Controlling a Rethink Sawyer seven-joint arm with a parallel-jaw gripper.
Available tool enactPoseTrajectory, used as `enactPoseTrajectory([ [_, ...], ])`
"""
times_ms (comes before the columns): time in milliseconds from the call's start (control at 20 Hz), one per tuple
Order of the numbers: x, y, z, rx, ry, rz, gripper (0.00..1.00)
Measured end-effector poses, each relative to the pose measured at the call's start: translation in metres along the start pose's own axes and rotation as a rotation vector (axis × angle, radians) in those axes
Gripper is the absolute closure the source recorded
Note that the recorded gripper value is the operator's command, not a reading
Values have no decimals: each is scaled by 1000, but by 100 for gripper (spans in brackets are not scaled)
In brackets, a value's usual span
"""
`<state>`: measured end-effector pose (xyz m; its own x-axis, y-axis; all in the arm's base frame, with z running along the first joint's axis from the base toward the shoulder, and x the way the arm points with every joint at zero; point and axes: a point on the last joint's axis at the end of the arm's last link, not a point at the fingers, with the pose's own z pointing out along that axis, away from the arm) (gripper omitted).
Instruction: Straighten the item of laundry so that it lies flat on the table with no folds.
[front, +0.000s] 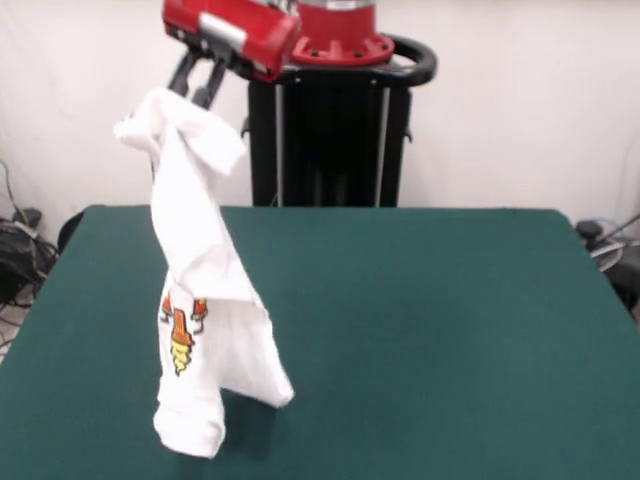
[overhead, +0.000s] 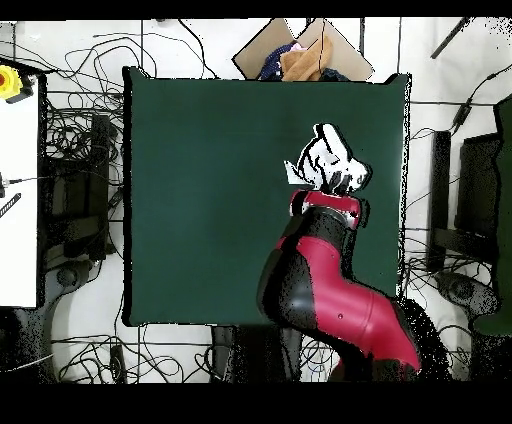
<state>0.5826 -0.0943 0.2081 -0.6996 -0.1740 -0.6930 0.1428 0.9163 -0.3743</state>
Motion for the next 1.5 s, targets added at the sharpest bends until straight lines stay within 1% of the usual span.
enactPoseTrajectory([
  [150, 16, 16, 4, -2, 8, 9, 100],
  [300, 35, 31, 6, -11, 34, 13, 100],
  [500, 59, 43, 8, -2, 62, 19, 100],
  [750, 96, 64, 12, 26, 57, 16, 100],
  [800, 101, 67, 12, 28, 55, 15, 100],
  [850, 112, 73, 11, 31, 51, 14, 100],
  [950, 122, 80, 10, 31, 50, 12, 100],
  [1000, 140, 93, 4, 29, 53, 8, 100],
  [1150, 160, 108, -8, 35, 58, 8, 100],
  [1350, 197, 133, -41, 50, 69, 27, 100],
  [1500, 229, 144, -78, 41, 93, 48, 100],
])
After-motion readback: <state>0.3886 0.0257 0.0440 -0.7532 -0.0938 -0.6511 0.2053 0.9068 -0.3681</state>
